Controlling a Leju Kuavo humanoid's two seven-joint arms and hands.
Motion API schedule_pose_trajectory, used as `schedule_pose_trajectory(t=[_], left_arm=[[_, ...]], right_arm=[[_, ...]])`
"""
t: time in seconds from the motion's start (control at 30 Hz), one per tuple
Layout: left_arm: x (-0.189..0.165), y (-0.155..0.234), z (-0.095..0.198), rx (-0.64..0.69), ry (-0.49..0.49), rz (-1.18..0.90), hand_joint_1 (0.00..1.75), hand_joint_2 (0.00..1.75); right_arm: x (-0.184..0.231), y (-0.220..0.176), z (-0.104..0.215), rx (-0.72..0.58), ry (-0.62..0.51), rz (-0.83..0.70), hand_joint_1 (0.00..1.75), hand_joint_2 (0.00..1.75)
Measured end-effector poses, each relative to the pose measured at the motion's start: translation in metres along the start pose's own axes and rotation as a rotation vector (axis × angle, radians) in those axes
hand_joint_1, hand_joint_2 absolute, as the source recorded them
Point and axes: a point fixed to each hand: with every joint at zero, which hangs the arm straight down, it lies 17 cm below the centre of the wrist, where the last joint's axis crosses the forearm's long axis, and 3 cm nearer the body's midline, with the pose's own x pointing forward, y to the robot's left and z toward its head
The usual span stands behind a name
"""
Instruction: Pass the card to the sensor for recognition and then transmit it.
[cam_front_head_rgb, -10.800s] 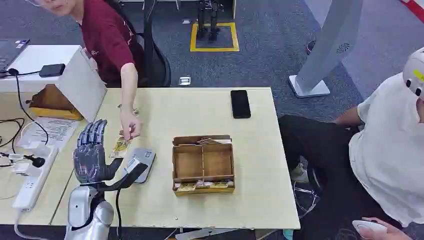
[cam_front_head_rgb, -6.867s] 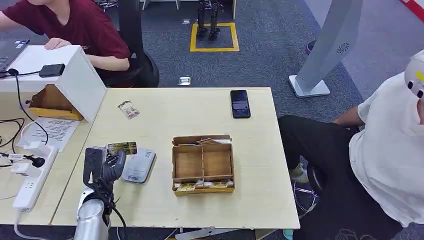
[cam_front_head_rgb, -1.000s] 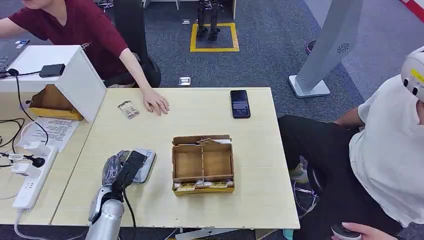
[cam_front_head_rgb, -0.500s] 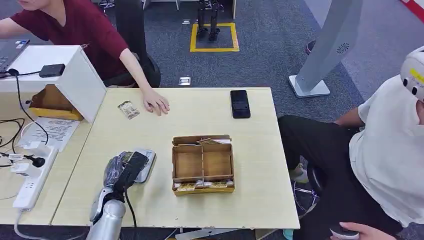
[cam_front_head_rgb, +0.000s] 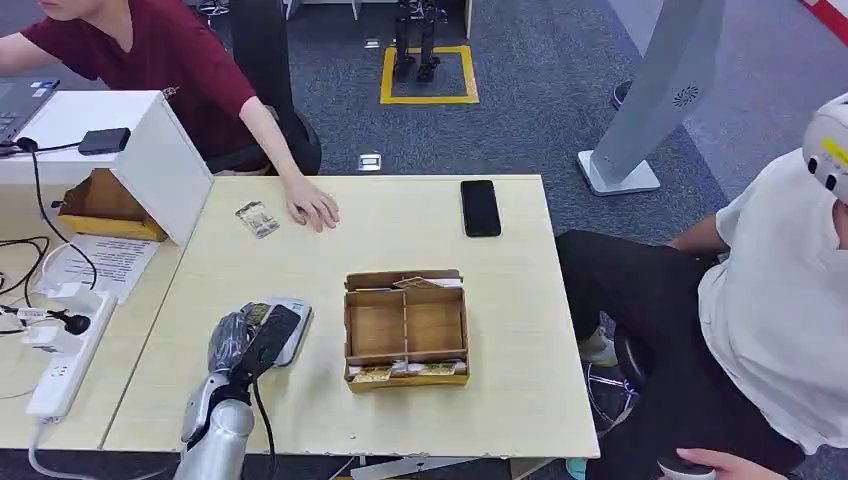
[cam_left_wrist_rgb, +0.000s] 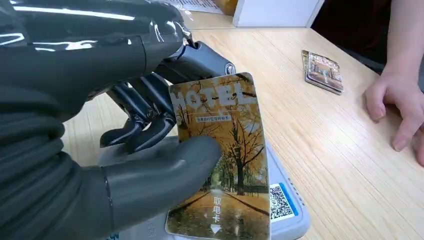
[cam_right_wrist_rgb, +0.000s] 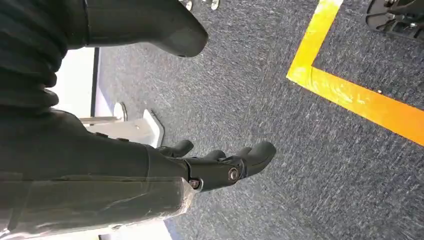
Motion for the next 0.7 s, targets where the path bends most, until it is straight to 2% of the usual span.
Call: schedule_pose_trajectory(t=[0.43,0.6,0.7], left_arm=[[-0.0022,-0.0015,0.0023,0.009,0.004,-0.162,1.75,1.75],[-0.0025,-0.0021,0.0023,0.007,0.004,-0.168,1.75,1.75],[0.0009,-0.0054,0.0029,-0.007,-0.007,-0.094,1.75,1.75]], right_arm=[[0.0004,-0.0005,-0.0001,-0.003,-0.004,-0.003,0.0,1.75],[0.0,-0.0009,-0.0001,-0.005,-0.003,-0.004,0.0,1.75],[-0.0001,-0.001,-0.0001,-0.006,-0.003,-0.003,0.0,1.75]])
